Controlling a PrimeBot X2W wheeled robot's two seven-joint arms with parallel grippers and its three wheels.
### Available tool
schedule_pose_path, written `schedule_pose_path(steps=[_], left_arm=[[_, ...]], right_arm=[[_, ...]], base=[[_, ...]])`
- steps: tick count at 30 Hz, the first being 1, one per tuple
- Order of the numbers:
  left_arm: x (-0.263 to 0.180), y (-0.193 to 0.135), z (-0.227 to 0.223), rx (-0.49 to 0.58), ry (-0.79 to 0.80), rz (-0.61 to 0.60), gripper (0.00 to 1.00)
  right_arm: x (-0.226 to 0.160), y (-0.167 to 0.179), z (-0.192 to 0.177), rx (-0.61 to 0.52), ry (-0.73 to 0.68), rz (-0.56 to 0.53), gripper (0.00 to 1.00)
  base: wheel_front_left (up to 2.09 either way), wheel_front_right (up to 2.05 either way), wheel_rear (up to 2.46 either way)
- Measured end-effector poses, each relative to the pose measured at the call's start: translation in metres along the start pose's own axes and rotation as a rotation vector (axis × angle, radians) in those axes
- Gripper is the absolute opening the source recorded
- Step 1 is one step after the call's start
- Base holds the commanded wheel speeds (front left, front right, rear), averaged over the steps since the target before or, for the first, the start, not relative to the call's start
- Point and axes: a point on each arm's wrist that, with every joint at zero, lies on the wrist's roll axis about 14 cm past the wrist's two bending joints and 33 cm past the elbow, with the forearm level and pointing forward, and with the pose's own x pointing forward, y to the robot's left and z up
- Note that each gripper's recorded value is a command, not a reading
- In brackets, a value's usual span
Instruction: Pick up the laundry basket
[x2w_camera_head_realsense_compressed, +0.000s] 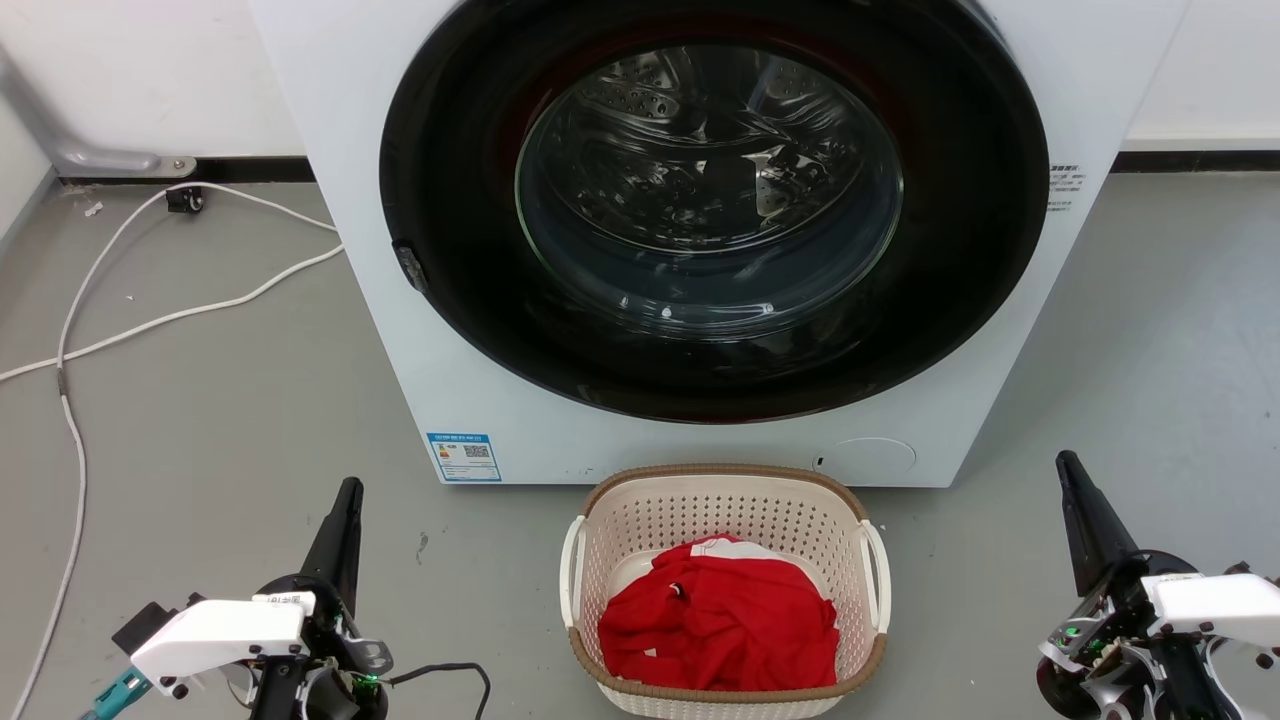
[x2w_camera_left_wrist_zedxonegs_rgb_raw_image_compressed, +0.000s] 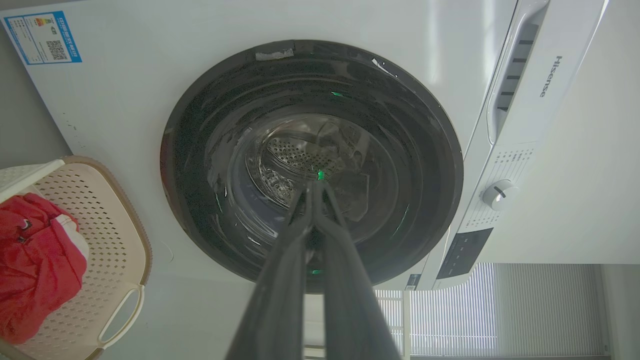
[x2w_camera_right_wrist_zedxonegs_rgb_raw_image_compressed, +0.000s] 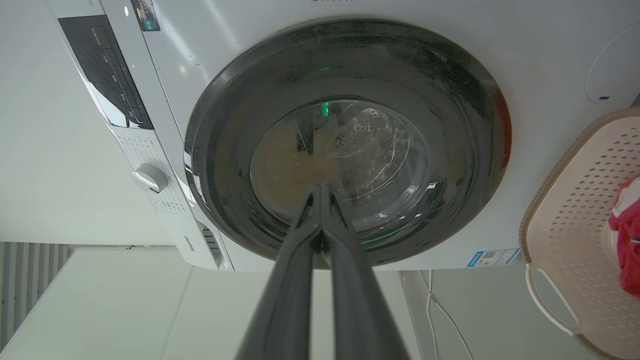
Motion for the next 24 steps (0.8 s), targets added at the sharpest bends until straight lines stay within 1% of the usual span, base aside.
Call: schedule_pose_path(steps=[17,18,22,24], left_arm=[[0.000,0.000,0.000,-0.001,-0.001,0.000,0.00],[0.000,0.001,0.000,-0.002,-0.001,0.002,1.00],[-0.009,0.021,-0.002,-0.013,-0.003,0.063,1.00],[-0.010,0.023,-0.004,-0.012,-0.004,0.069,1.00]], right_arm=[[0.000,0.000,0.000,0.001,0.000,0.000,0.00],[0.000,-0.001,0.000,0.001,-0.001,-0.002,1.00],[-0.009,-0.020,0.000,0.007,-0.004,-0.060,1.00],[-0.011,-0.022,0.000,0.007,-0.008,-0.066,1.00]], base=[[0.00,0.00,0.00],[0.00,0.00,0.00],[0.00,0.00,0.00],[0.00,0.00,0.00]])
